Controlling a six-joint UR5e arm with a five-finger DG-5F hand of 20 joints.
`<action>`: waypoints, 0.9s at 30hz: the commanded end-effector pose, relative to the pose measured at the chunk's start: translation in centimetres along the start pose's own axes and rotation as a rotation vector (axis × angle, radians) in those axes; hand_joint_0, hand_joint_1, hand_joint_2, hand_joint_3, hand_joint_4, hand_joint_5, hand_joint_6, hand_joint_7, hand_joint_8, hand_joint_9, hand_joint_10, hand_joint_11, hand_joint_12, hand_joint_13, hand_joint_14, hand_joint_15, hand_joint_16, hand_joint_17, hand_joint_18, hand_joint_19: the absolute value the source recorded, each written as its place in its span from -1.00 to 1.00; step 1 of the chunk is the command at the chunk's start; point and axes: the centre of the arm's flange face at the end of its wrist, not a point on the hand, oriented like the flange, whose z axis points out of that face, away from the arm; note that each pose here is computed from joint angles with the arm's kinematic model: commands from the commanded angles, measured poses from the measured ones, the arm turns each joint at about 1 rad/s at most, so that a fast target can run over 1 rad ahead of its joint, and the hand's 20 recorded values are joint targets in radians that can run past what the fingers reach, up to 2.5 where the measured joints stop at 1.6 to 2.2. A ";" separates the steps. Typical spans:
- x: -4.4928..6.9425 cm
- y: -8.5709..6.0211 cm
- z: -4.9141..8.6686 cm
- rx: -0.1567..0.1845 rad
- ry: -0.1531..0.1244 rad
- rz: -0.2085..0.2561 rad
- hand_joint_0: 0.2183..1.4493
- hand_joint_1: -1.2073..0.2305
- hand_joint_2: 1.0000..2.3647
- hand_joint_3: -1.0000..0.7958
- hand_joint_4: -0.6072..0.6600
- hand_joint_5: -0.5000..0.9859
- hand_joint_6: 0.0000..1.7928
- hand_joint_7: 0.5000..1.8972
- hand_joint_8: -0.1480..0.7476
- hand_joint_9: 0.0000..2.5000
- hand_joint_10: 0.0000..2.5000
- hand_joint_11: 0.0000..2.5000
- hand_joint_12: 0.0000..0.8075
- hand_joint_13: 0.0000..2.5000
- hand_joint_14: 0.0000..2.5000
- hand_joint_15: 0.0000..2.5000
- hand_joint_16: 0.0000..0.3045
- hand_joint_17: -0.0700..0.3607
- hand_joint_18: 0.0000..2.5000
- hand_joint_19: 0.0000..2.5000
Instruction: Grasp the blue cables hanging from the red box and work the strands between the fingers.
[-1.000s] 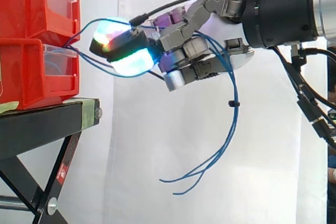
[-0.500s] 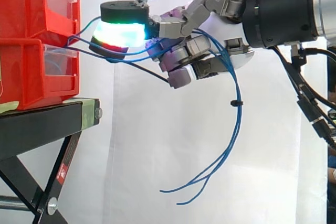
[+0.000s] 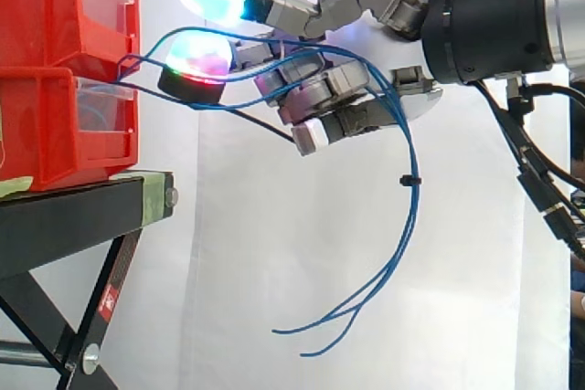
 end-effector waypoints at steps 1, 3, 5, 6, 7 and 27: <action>0.0 0.0 0.0 0.000 0.001 0.000 -0.31 -0.33 -1.00 -1.00 0.28 -0.30 0.21 -0.61 0.31 -0.50 1.00 0.68 0.22 -0.05 1.00 -0.05 -0.55 0.03 0.16 -0.33; 0.0 0.0 0.0 0.000 0.001 0.000 -0.30 -0.32 -1.00 -1.00 0.28 -0.26 0.19 -0.58 0.30 -0.50 1.00 0.65 0.21 -0.05 1.00 -0.07 -0.56 0.03 0.17 -0.33; 0.0 0.1 0.0 -0.001 0.000 0.001 -0.25 -0.30 -1.00 -1.00 0.25 -0.23 0.16 -0.54 0.28 -0.49 1.00 0.65 0.20 -0.06 1.00 -0.04 -0.58 -0.01 0.16 -0.31; 0.0 0.1 0.0 -0.001 0.000 0.001 -0.21 -0.28 -1.00 -1.00 0.25 -0.22 0.14 -0.52 0.28 -0.48 1.00 0.67 0.18 -0.07 1.00 -0.02 -0.59 -0.03 0.15 -0.28; 0.0 0.0 0.0 0.000 0.001 0.000 -0.20 -0.28 -1.00 -1.00 0.24 -0.20 0.14 -0.51 0.28 -0.48 1.00 0.67 0.18 -0.06 1.00 -0.03 -0.60 -0.04 0.16 -0.27; 0.0 0.0 0.0 -0.001 -0.001 0.001 0.09 -0.28 -0.99 -0.81 0.10 -0.09 0.09 -0.41 0.23 -0.43 1.00 0.74 0.15 -0.07 1.00 0.03 -0.65 -0.12 0.15 -0.11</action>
